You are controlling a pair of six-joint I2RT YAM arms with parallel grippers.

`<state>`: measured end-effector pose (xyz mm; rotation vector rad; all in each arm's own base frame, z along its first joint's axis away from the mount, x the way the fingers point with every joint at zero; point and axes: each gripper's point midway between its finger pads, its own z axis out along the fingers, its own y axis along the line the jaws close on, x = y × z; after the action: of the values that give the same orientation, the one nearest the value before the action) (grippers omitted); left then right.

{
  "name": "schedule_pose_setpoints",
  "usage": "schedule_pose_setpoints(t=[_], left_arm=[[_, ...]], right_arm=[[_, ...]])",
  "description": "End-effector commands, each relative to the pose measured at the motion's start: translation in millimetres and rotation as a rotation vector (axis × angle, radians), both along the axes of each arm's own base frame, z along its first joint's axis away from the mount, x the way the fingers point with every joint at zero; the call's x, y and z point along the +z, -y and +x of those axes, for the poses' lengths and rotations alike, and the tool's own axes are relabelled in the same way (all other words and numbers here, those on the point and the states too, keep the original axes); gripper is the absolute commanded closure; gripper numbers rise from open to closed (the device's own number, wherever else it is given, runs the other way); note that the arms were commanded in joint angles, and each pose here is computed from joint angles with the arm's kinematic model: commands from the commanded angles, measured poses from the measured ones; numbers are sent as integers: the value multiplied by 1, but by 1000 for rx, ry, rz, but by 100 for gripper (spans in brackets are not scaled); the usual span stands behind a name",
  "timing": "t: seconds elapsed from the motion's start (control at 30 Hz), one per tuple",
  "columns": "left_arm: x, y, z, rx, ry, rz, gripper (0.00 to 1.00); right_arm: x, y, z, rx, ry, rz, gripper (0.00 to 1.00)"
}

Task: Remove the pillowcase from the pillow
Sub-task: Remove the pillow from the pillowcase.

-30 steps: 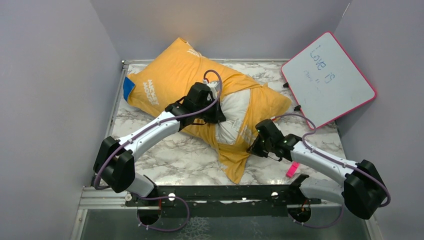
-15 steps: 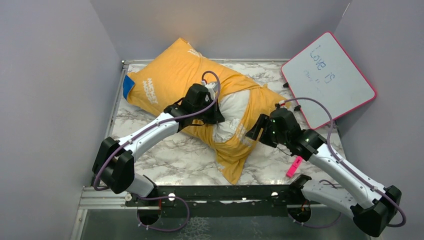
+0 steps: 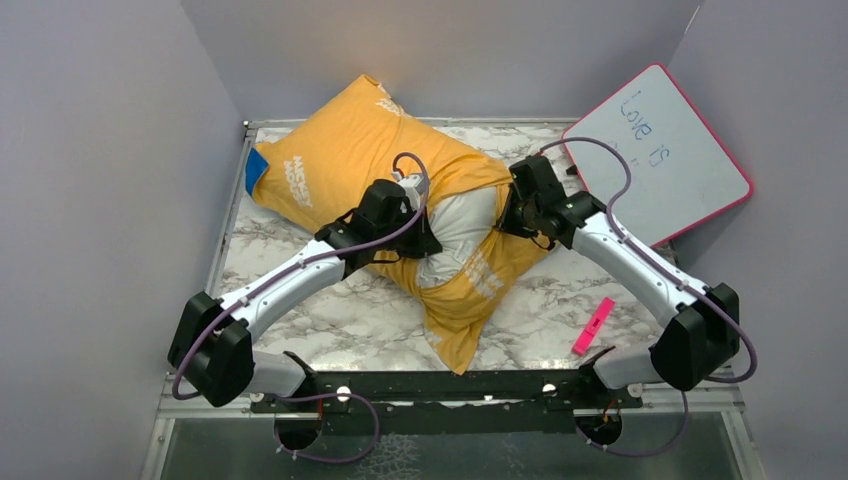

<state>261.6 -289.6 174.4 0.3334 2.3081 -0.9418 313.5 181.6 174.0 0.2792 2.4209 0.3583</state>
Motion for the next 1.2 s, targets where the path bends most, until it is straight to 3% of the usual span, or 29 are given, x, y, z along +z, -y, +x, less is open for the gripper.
schedule_pose_setpoints(t=[0.0, 0.03, 0.2, 0.3, 0.43, 0.57, 0.67, 0.73, 0.83, 0.97, 1.17], left_arm=[[-11, -20, -5, 53, -16, 68, 100], [-11, -22, -5, 56, -14, 75, 100], [-14, -23, -3, 66, -11, 90, 100], [-16, -20, -2, 51, -19, 92, 100], [-12, -10, 2, 23, -23, 67, 100], [-3, -1, 7, 14, -13, 36, 100], [2, 3, 12, 12, -4, 23, 100], [3, 8, 14, 6, -7, 10, 100], [3, 15, 15, -12, -16, -10, 100], [6, 22, 19, -24, -6, -24, 100], [7, 30, 14, -53, -2, -25, 100]], right_arm=[[1, 42, 24, -94, 35, -159, 93], [-1, 59, 26, -131, 27, -181, 97], [-6, 137, 29, -283, 17, -184, 97], [-15, 117, 27, -160, -21, -100, 97], [-30, 59, 7, 75, -122, 144, 99], [-13, 49, -13, 112, -118, 219, 81], [18, 45, -29, 126, -46, 282, 49], [33, 35, -46, 153, -30, 366, 39], [32, 10, -80, 210, -112, 527, 36], [19, -26, -112, 228, -202, 605, 35], [-2, -80, -127, 253, -319, 705, 35]])
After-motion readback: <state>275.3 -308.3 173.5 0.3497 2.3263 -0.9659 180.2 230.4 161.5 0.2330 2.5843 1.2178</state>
